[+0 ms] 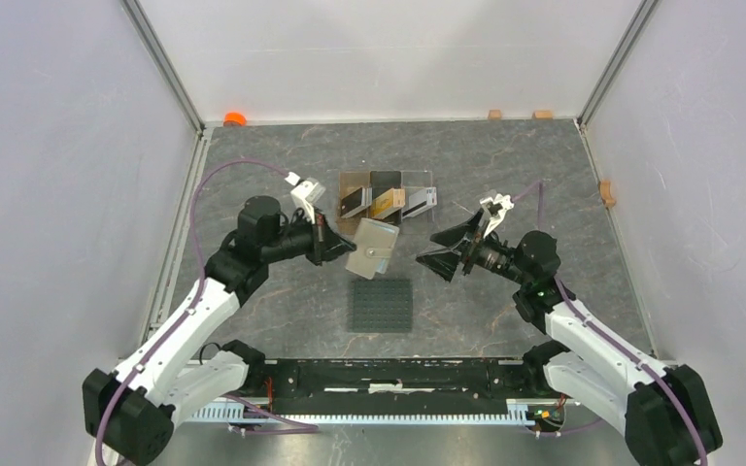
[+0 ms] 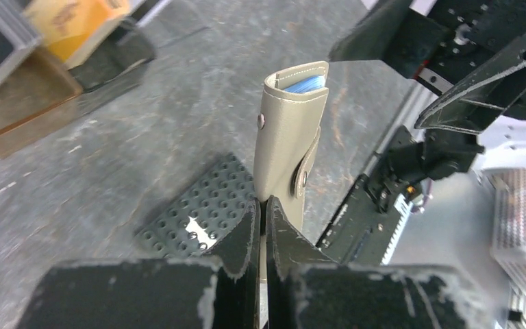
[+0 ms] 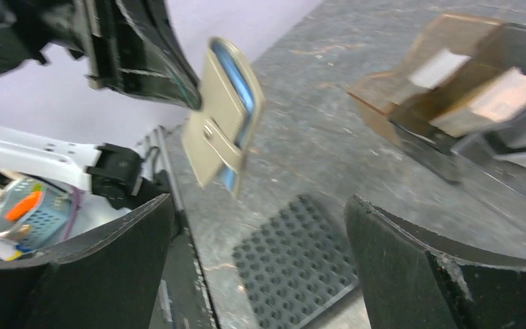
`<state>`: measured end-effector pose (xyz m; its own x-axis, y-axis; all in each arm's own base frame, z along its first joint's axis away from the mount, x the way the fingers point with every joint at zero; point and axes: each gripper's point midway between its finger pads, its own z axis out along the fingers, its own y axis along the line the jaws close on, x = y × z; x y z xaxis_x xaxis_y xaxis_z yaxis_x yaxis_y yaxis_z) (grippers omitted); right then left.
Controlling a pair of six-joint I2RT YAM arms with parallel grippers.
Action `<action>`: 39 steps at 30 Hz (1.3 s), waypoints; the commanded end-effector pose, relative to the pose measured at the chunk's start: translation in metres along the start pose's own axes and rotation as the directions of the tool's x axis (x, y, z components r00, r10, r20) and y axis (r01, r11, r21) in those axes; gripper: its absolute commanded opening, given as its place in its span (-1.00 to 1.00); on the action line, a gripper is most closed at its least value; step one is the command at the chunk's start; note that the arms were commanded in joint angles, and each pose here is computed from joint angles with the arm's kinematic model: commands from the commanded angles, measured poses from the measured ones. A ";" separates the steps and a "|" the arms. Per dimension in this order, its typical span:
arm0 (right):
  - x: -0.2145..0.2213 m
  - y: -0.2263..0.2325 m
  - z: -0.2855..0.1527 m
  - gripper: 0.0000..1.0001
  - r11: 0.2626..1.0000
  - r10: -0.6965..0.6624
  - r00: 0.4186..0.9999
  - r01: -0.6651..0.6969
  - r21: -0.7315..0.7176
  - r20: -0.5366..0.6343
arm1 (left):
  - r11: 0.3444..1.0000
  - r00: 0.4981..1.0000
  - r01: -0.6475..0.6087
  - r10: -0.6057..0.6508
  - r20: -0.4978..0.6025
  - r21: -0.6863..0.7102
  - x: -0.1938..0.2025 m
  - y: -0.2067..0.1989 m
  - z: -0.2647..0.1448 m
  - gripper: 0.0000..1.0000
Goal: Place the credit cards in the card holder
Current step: Pick up the card holder from the center of the board.
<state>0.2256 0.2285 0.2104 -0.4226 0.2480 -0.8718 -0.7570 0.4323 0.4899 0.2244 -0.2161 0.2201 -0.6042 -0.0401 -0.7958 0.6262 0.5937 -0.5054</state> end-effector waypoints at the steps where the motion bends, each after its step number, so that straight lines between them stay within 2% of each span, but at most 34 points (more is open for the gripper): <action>1: -0.040 0.050 0.011 0.97 0.982 0.027 0.994 -0.005 -0.190 0.110 | 0.983 0.996 -0.074 0.064 0.061 0.171 -0.029 -0.044 0.012 -0.96; 4: -0.042 0.060 0.017 0.98 0.977 0.035 0.992 -0.010 -0.214 0.117 | 0.971 0.996 -0.082 0.072 0.054 0.224 -0.026 -0.058 0.020 -0.96; 11: -0.037 0.067 0.028 0.67 0.975 0.036 0.994 -0.012 -0.223 0.103 | 0.950 0.995 -0.095 0.084 0.049 0.298 -0.019 -0.077 0.022 -0.96; 14: -0.035 0.067 0.032 0.32 0.974 0.037 0.995 -0.015 -0.224 0.096 | 0.943 0.995 -0.098 0.087 0.048 0.318 -0.017 -0.081 0.021 -0.96; 15: -0.035 0.067 0.033 0.14 0.974 0.038 0.995 -0.015 -0.224 0.095 | 0.940 0.995 -0.098 0.088 0.045 0.326 -0.016 -0.082 0.021 -0.96; 16: -0.035 0.067 0.033 -0.14 0.974 0.039 0.995 -0.017 -0.225 0.094 | 0.937 0.995 -0.095 0.086 0.040 0.335 -0.015 -0.084 0.021 -0.92; 17: -0.035 0.067 0.033 -0.37 0.975 0.040 0.995 -0.018 -0.221 0.096 | 0.935 0.996 -0.093 0.086 0.036 0.342 -0.014 -0.085 0.021 -0.73; 18: -0.036 0.067 0.033 -0.60 0.975 0.037 0.994 -0.014 -0.220 0.100 | 0.933 0.996 -0.091 0.086 0.031 0.347 -0.014 -0.086 0.021 -0.39; 19: -0.036 0.067 0.032 -0.75 0.975 0.029 0.994 -0.006 -0.220 0.104 | 0.935 0.996 -0.093 0.089 0.029 0.343 -0.015 -0.086 0.020 0.01; 21: -0.037 0.069 0.030 -1.00 0.974 0.013 0.994 0.013 -0.225 0.110 | 0.940 0.992 -0.122 0.111 0.052 0.317 -0.022 -0.083 0.018 0.46; 22: -0.037 0.071 0.029 -1.00 0.972 0.004 0.994 0.022 -0.232 0.109 | 0.946 0.993 -0.119 0.110 0.048 0.303 -0.021 -0.081 0.016 0.62; 24: -0.036 0.076 0.026 -1.00 0.965 -0.016 0.994 0.043 -0.258 0.106 | 0.946 0.991 -0.130 0.118 0.060 0.297 -0.022 -0.081 0.014 0.80; 26: -0.034 0.085 0.022 -1.00 0.951 -0.033 0.994 0.062 -0.304 0.100 | 0.939 0.992 -0.128 0.117 0.052 0.319 -0.020 -0.084 0.014 0.87; 30: -0.033 0.106 0.012 -1.00 0.909 -0.044 0.994 0.080 -0.408 0.096 | 0.905 0.996 -0.075 0.085 -0.006 0.418 -0.014 -0.097 0.017 0.89; 34: -0.028 0.114 0.011 -1.00 0.890 -0.047 0.996 0.074 -0.449 0.069 | 0.874 0.997 -0.015 0.047 -0.054 0.486 -0.009 -0.105 0.020 0.71; 37: -0.022 0.116 0.013 -1.00 0.884 -0.052 0.998 0.067 -0.463 0.045 | 0.865 0.998 -0.002 0.035 -0.057 0.502 -0.008 -0.107 0.020 0.35; 38: -0.020 0.115 0.014 -1.00 0.883 -0.054 0.998 0.065 -0.464 0.038 | 0.860 0.998 0.003 0.030 -0.056 0.510 -0.008 -0.109 0.019 0.18; 39: -0.018 0.113 0.015 -0.99 0.886 -0.054 0.998 0.061 -0.460 0.028 | 0.857 0.998 0.001 0.028 -0.049 0.515 -0.010 -0.110 0.019 -0.09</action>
<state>0.1655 0.2815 0.2649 -0.4178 0.2509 -0.8732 -0.8919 0.0698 0.4468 0.1766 -0.2918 0.2493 -0.6374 0.0565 -0.7685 0.7626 0.1891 -0.6186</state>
